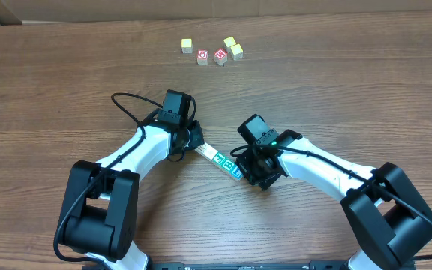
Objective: Flip 5 blocks
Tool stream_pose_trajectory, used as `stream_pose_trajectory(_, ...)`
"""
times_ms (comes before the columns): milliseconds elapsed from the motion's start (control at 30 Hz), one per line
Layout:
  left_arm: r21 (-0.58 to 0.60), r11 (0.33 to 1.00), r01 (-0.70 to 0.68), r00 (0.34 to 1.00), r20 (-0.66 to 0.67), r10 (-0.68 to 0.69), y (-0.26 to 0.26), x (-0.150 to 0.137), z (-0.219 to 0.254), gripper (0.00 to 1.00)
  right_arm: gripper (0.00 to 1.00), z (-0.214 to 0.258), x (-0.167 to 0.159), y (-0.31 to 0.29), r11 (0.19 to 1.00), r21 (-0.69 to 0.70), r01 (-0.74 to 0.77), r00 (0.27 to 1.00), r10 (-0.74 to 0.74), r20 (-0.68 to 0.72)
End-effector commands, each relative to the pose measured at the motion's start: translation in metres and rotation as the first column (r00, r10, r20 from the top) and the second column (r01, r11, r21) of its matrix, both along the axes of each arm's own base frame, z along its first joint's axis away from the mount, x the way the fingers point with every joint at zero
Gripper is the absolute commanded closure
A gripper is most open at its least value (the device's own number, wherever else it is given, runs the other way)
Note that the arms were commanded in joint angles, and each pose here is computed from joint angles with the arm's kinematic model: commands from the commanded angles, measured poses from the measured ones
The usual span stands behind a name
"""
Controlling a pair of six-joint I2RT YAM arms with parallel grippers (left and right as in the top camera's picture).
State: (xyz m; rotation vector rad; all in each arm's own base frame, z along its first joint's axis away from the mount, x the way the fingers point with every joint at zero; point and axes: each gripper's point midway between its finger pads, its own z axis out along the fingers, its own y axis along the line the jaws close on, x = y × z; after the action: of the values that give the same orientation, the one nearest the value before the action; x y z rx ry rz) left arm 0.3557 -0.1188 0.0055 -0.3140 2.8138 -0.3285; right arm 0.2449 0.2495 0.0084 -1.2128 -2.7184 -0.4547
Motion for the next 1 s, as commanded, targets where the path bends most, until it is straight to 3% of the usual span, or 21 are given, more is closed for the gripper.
stream_pose_trajectory(0, -0.062, 0.996, 0.068, 0.996, -0.057, -0.072, -0.019, -0.014, -0.011, 0.96, 0.96, 0.007, -0.004, 0.021, 0.996, 0.061, 0.058, 0.998, -0.056, -0.027)
stream_pose_trajectory(567, -0.093, 0.991, 0.098, 0.994, -0.031, -0.101, -0.026, -0.010, -0.008, 0.96, 0.96, 0.009, -0.015, 0.044, 0.986, 0.077, 0.146, 0.989, -0.143, -0.047)
stream_pose_trajectory(967, -0.095, 0.991, 0.099, 0.995, -0.023, -0.101, -0.026, -0.008, -0.007, 0.96, 0.90, 0.011, -0.023, 0.060, 0.979, 0.091, 0.182, 0.983, -0.179, -0.044)
